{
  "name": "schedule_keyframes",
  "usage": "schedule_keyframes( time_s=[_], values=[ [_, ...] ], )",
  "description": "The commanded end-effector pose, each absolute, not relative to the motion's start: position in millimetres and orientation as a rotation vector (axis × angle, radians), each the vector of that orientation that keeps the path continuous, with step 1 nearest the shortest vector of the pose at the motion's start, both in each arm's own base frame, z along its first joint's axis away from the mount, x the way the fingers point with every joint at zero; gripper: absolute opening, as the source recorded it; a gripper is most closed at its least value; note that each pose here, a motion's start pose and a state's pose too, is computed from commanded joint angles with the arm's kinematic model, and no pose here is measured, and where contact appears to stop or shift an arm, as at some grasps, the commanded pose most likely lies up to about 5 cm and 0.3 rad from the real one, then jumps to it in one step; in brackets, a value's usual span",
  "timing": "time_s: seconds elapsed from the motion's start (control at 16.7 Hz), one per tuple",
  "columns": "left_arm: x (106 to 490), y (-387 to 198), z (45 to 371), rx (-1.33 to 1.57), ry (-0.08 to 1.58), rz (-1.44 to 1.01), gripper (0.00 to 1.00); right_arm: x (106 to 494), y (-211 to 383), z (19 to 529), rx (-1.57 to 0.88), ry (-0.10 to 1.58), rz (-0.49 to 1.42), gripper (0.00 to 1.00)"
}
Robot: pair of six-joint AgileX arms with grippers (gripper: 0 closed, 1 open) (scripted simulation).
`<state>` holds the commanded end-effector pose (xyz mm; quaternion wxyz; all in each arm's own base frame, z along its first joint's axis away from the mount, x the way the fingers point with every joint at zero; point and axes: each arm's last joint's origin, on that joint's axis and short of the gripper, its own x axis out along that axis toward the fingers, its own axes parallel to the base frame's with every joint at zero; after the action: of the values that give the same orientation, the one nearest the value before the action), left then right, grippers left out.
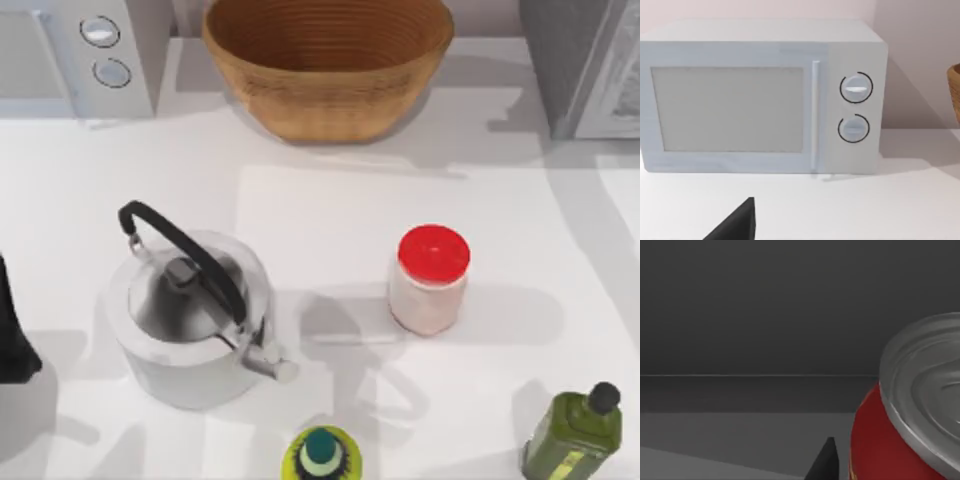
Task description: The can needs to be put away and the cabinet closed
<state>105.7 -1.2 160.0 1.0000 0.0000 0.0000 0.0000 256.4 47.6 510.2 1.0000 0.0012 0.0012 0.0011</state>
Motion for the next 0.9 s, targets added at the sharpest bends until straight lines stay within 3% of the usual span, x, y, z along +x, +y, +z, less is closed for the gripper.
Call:
schedule_keyframes(
  time_s=[0.36, 0.9],
  values=[
    [106, -1, 160, 0.000, 0.000, 0.000, 1.00, 263, 47, 512, 0.007, 0.007, -0.006, 0.00],
    [106, -1, 160, 0.000, 0.000, 0.000, 1.00, 352, 38, 544, 0.011, -0.012, -0.067, 0.00]
  ],
)
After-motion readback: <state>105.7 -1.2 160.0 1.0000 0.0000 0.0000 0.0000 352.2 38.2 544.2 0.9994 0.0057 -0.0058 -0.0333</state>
